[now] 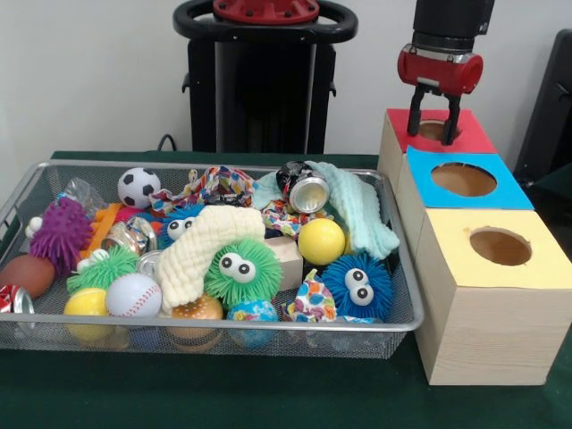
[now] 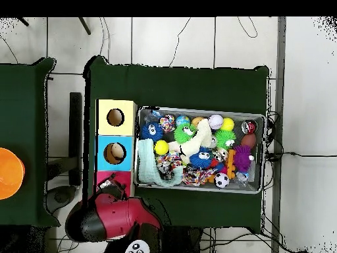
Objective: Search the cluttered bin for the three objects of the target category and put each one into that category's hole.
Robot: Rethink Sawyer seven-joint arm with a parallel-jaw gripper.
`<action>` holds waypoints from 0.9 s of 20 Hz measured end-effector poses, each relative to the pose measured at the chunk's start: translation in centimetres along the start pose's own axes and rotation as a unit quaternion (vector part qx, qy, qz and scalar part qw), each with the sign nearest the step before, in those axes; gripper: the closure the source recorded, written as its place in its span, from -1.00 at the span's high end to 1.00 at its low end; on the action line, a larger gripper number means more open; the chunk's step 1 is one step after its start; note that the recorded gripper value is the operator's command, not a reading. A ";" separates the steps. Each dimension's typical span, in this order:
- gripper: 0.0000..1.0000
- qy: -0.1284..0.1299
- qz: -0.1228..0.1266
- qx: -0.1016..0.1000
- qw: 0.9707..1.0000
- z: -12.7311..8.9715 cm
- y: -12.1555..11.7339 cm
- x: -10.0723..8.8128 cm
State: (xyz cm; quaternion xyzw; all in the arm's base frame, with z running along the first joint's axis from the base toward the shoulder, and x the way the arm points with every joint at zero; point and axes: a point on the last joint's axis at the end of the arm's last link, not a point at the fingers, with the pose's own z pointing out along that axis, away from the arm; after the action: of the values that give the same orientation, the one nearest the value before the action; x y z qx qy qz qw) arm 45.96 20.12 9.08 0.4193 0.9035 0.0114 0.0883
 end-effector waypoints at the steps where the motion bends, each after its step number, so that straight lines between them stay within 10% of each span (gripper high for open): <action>1: 1.00 0.000 0.000 0.000 1.000 0.0 0.0 0.0; 2: 1.00 0.000 0.000 0.000 1.000 0.0 0.0 0.0; 3: -1.00 0.000 0.000 0.000 1.000 0.0 0.0 0.0; 18: -1.00 -0.002 0.008 0.000 1.000 0.0 -0.2 -0.8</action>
State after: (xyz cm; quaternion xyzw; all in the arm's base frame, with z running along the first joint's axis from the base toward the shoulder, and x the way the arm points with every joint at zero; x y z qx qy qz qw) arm 46.33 19.38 9.18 0.4263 0.9001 0.0112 0.0896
